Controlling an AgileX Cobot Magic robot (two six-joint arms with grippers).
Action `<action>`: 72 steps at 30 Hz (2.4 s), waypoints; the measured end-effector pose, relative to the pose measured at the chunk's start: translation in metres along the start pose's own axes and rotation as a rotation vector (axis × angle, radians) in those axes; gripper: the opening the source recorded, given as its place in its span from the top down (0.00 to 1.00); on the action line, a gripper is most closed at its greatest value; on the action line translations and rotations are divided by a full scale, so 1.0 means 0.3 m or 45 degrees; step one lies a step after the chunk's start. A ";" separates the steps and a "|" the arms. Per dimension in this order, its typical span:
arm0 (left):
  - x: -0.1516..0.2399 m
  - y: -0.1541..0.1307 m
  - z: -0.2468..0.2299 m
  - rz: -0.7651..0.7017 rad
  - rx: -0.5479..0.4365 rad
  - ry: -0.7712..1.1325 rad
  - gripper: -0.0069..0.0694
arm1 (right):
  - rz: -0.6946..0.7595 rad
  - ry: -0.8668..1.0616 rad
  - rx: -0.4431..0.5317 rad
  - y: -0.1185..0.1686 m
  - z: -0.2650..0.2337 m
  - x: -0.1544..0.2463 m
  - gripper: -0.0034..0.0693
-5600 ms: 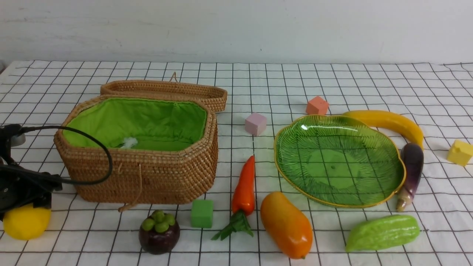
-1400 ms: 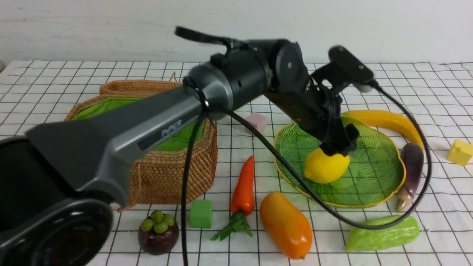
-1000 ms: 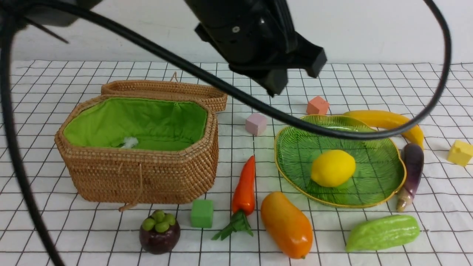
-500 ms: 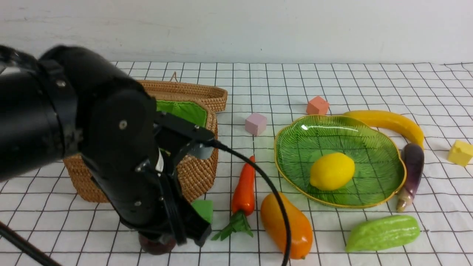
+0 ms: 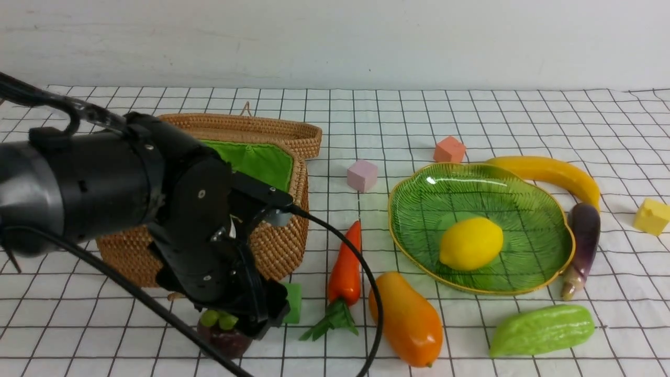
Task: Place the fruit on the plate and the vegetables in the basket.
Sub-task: Grab a mangosteen with your left arm and put it on the plate on the right
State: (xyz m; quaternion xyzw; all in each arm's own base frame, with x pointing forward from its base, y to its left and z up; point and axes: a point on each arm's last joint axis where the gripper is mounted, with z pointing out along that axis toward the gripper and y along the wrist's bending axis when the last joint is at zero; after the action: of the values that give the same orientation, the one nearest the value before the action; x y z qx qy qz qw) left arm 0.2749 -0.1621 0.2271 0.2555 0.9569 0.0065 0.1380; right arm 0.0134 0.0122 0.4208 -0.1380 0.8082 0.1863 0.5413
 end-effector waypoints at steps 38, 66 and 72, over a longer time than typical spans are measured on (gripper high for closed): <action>-0.100 -0.059 -0.187 -0.099 0.330 -0.339 0.24 | -0.003 -0.036 0.054 -0.013 0.000 -0.009 0.71; -0.693 -0.246 0.258 0.150 0.320 -0.656 0.04 | 0.135 0.078 0.316 -0.073 -0.010 0.022 0.69; -0.659 -0.233 0.130 0.166 0.334 -0.541 0.06 | 0.126 0.078 0.315 -0.073 -0.010 0.022 0.68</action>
State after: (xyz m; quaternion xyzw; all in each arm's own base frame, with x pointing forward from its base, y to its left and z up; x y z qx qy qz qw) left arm 0.4157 -0.3222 0.2354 0.3280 0.8806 -0.1626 0.3010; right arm 0.0178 -0.0089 0.4124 -0.0358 0.8470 0.1076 0.5194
